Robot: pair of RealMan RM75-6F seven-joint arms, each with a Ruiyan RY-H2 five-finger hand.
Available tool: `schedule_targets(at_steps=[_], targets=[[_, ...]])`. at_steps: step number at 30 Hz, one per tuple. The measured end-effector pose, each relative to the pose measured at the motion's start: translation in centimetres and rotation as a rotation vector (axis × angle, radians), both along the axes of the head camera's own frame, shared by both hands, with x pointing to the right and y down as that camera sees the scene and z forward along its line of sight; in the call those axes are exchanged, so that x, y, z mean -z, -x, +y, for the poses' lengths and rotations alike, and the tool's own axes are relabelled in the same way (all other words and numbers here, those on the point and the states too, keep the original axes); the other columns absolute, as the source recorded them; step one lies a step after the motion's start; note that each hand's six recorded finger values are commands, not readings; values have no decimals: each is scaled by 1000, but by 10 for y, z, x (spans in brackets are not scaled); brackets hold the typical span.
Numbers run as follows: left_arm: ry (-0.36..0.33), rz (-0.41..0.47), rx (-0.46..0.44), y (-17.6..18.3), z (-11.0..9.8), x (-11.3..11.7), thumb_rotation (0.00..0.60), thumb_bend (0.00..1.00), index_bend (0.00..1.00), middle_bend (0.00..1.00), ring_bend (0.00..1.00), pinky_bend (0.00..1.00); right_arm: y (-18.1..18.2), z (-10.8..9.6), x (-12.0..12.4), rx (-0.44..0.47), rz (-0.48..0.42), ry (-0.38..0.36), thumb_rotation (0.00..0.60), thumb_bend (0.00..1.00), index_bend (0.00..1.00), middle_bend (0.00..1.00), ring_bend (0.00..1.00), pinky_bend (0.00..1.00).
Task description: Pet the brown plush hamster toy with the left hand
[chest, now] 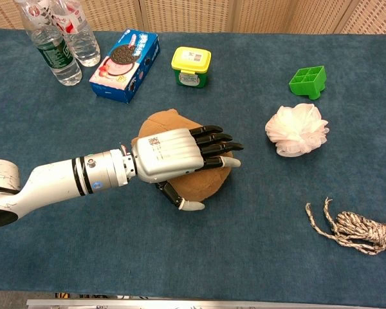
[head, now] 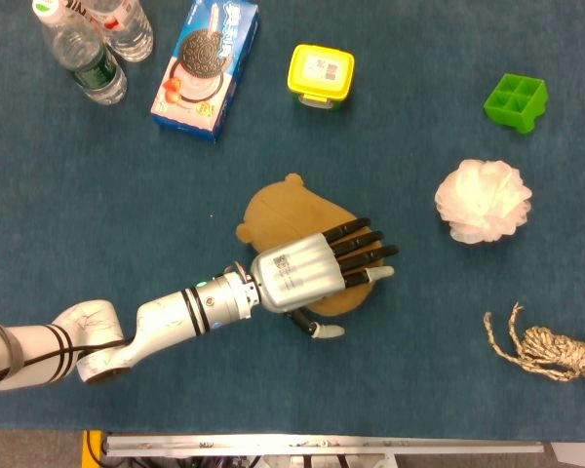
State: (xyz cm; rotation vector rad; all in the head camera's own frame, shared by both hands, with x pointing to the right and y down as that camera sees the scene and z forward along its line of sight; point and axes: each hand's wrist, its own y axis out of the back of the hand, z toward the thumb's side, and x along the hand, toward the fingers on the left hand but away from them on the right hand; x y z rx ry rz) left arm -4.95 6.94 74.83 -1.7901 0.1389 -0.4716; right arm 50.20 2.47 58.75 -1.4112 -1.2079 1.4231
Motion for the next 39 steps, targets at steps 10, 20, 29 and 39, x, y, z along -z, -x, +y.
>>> schedule_targets(at_steps=[10,20,29,39], targets=[[-2,-11,58,29,-7,2,209,234,85,0,4,0,-2,1,1,-2,-10,-4,600,0,322,294,185,184],[28,73,76,23,-5,27,209,234,85,0,4,0,-6,4,2,-10,-14,-5,600,0,322,294,186,184],[34,80,21,-2,10,30,207,234,85,0,4,0,-8,5,3,-12,-15,-4,600,0,322,294,186,184],[-12,44,-22,-22,22,18,209,234,86,0,4,0,-12,6,4,-20,-19,-2,600,0,322,296,190,184]])
